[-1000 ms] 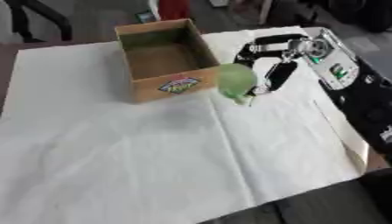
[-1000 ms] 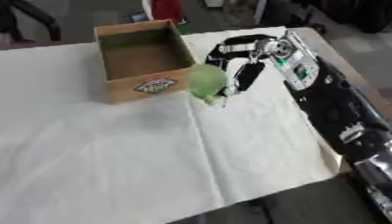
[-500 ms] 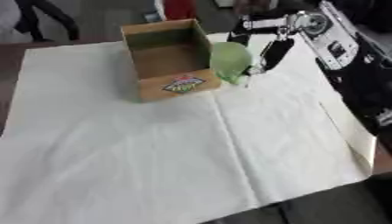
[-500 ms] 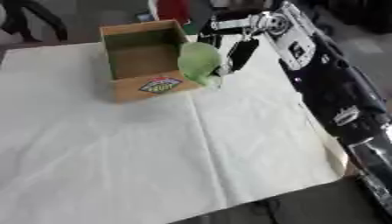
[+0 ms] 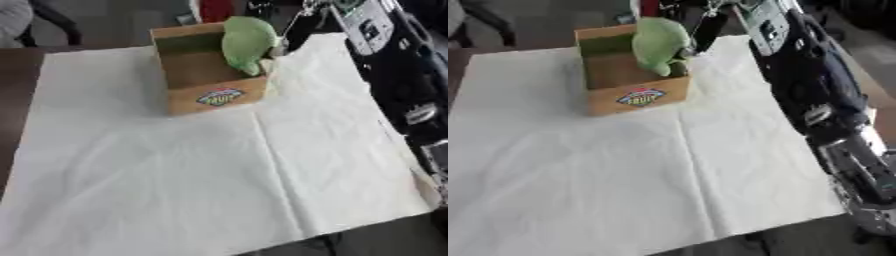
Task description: Pick up objects on the table and place them in the box.
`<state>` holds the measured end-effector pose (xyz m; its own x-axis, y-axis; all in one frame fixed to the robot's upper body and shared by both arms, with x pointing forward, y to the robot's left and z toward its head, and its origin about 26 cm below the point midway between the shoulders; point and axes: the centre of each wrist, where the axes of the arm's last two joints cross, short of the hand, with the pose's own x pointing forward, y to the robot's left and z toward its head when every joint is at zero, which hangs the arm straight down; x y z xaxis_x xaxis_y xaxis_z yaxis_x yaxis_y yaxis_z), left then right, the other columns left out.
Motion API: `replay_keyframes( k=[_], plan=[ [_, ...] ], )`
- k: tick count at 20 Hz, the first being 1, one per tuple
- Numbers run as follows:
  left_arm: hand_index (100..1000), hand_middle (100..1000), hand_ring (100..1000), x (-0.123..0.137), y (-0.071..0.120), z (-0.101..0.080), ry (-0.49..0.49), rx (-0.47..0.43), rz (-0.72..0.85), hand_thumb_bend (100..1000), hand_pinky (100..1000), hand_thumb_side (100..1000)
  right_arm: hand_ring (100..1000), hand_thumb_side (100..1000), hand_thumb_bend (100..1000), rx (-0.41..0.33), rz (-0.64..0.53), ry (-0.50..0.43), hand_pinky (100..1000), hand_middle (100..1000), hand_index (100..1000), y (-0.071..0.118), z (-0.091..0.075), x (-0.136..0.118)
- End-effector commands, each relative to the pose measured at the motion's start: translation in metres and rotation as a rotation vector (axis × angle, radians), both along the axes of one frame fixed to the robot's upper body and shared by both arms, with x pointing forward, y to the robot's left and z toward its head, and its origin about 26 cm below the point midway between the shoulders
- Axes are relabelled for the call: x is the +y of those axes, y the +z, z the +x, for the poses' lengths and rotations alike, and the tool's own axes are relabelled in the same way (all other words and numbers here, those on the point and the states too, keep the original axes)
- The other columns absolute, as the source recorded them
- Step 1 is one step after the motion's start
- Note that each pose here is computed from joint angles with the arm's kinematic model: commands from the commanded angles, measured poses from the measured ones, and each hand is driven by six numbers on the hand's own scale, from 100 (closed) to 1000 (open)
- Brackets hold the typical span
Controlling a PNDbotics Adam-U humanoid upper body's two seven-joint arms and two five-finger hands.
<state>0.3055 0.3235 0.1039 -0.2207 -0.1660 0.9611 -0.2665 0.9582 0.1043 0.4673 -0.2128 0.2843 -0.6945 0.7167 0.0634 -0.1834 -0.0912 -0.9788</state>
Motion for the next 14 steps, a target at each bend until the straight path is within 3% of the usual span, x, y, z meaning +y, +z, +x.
replay_keyframes(
  k=[1,6,14],
  plan=[
    [634,608,679,-0.003,0.01,0.002,-0.018,-0.034,0.007,191,746,441,620,100,364,-0.059,0.046,-0.044,692,399,480,0.004,0.009,0.007],
    [634,608,679,-0.005,0.012,0.002,-0.027,-0.04,0.001,192,746,440,619,100,366,-0.114,0.112,-0.108,688,404,486,-0.016,0.024,0.029],
    [634,608,679,-0.008,0.012,0.004,-0.038,-0.042,-0.01,194,747,440,623,100,370,-0.264,0.167,-0.206,686,423,506,-0.028,0.032,0.064]
  ],
)
